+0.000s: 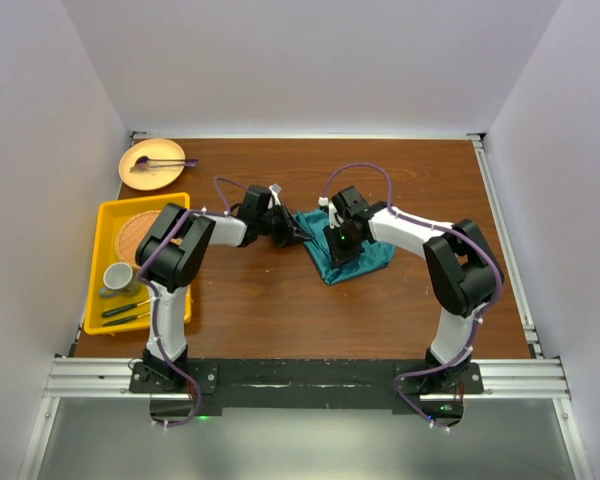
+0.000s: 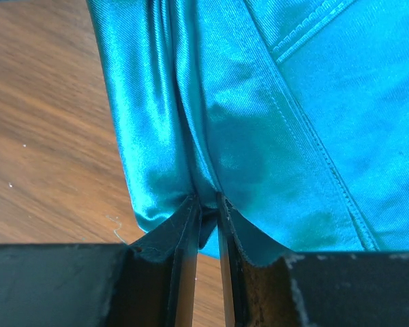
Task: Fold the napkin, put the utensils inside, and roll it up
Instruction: Roll the napkin with the utensil
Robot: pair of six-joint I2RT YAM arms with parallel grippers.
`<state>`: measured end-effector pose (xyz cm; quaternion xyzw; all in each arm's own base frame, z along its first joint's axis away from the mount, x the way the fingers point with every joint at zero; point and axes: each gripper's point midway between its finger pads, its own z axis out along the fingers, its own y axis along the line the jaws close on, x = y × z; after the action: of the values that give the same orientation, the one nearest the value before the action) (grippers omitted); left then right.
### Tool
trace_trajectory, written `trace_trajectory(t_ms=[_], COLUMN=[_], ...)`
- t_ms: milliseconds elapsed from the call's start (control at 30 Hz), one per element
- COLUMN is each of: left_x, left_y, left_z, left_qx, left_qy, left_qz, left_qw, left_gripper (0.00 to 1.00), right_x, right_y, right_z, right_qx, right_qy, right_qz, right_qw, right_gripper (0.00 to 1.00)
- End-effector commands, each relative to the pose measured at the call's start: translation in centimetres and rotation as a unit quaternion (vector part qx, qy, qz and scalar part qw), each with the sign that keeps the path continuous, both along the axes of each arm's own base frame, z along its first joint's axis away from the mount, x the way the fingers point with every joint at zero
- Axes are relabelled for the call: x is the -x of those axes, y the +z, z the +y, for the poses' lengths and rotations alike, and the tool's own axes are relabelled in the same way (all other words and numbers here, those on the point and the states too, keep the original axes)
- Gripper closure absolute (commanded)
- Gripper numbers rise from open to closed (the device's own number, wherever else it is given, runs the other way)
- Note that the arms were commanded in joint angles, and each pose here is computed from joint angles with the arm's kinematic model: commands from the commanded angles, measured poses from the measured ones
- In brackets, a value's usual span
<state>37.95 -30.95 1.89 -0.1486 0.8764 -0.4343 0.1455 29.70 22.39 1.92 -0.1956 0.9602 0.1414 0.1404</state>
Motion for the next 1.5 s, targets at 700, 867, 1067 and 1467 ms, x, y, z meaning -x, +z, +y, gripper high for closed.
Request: trace_trajectory(t_ms=[700, 867, 1067, 1467], left_x=[3.5, 3.6, 3.5, 3.6], left_y=[-7.6, -7.4, -7.4, -7.2], left_z=[3.3, 3.2, 3.2, 3.1], left_qx=[-0.107, -0.106, -0.104, -0.098], left_qy=[0.014, 0.013, 0.012, 0.013], left_qz=[0.092, 0.092, 0.092, 0.096], left_qw=[0.99, 0.99, 0.99, 0.99], left_gripper=[1.0, 1.0, 1.0, 1.0], right_x=[-4.6, -4.6, -4.4, -3.4], right_y=[7.2, 5.2, 3.1, -0.6], right_z=[7.7, 7.7, 7.3, 6.2], right_qx=[-0.018, 0.002, 0.024, 0.089], right_qy=[0.043, 0.048, 0.058, 0.062], right_qz=[-0.147, -0.154, -0.146, -0.153], right_qw=[0.988, 0.987, 0.987, 0.982], right_gripper=[0.65, 0.65, 0.61, 0.57])
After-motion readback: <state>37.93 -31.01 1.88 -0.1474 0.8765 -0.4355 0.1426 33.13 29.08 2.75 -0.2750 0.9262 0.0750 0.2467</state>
